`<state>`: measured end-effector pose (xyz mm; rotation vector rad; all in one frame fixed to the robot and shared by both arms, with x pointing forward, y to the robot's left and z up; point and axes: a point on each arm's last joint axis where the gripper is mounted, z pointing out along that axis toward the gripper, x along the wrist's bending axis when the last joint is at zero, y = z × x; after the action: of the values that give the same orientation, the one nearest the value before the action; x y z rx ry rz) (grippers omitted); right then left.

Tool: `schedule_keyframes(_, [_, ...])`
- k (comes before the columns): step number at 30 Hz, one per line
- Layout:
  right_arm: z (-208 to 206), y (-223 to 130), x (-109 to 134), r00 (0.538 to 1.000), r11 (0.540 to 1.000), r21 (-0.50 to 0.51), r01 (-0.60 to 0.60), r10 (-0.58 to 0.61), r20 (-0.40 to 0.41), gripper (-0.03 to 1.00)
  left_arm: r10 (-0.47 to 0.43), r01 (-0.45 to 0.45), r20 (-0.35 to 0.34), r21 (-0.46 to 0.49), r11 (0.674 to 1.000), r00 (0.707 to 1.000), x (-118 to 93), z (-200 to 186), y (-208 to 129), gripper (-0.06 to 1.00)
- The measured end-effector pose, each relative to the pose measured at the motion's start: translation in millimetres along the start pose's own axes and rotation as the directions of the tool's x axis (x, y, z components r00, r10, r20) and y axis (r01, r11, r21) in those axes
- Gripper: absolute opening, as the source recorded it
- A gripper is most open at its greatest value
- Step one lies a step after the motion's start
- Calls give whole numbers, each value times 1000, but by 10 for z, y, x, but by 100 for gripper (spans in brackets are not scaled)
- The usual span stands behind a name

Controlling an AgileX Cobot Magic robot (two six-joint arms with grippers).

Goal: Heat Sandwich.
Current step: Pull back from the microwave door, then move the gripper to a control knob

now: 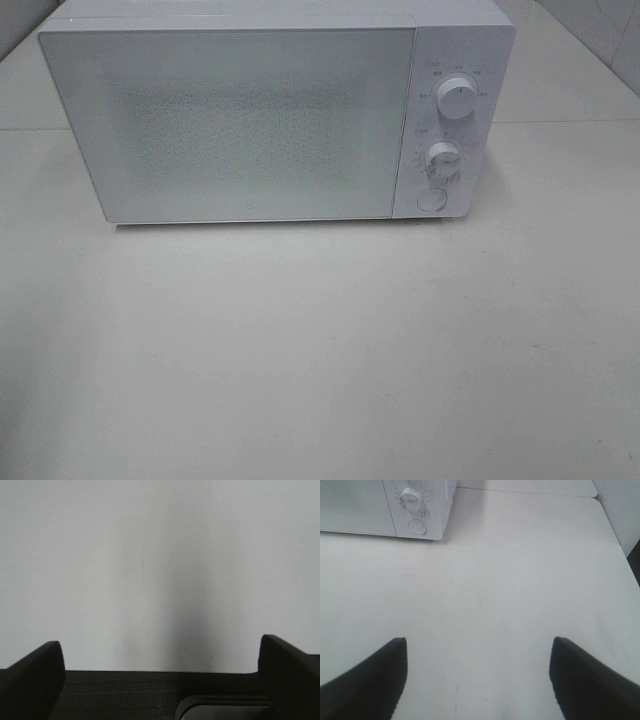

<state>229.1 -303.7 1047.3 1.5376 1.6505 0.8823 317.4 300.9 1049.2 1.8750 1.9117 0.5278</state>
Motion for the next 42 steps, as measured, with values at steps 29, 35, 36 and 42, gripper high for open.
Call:
schedule_keyframes(29, [0,0,0,1000,1000,0,0,0,0,76,15,-16,-6,-515,857,1000,-17,-472,-665,98])
schedule_keyframes(35, [0,0,0,1000,1000,0,0,0,0,76,15,-16,-6,-525,851,1000,-17,-481,-681,98])
schedule_keyframes(36, [0,0,0,1000,1000,0,0,0,0,76,15,-16,-6,-525,851,1000,-17,-481,-681,98])
schedule_keyframes(42, [0,0,0,1000,1000,0,0,0,0,76,15,-16,-6,-525,851,1000,-17,-481,-681,98])
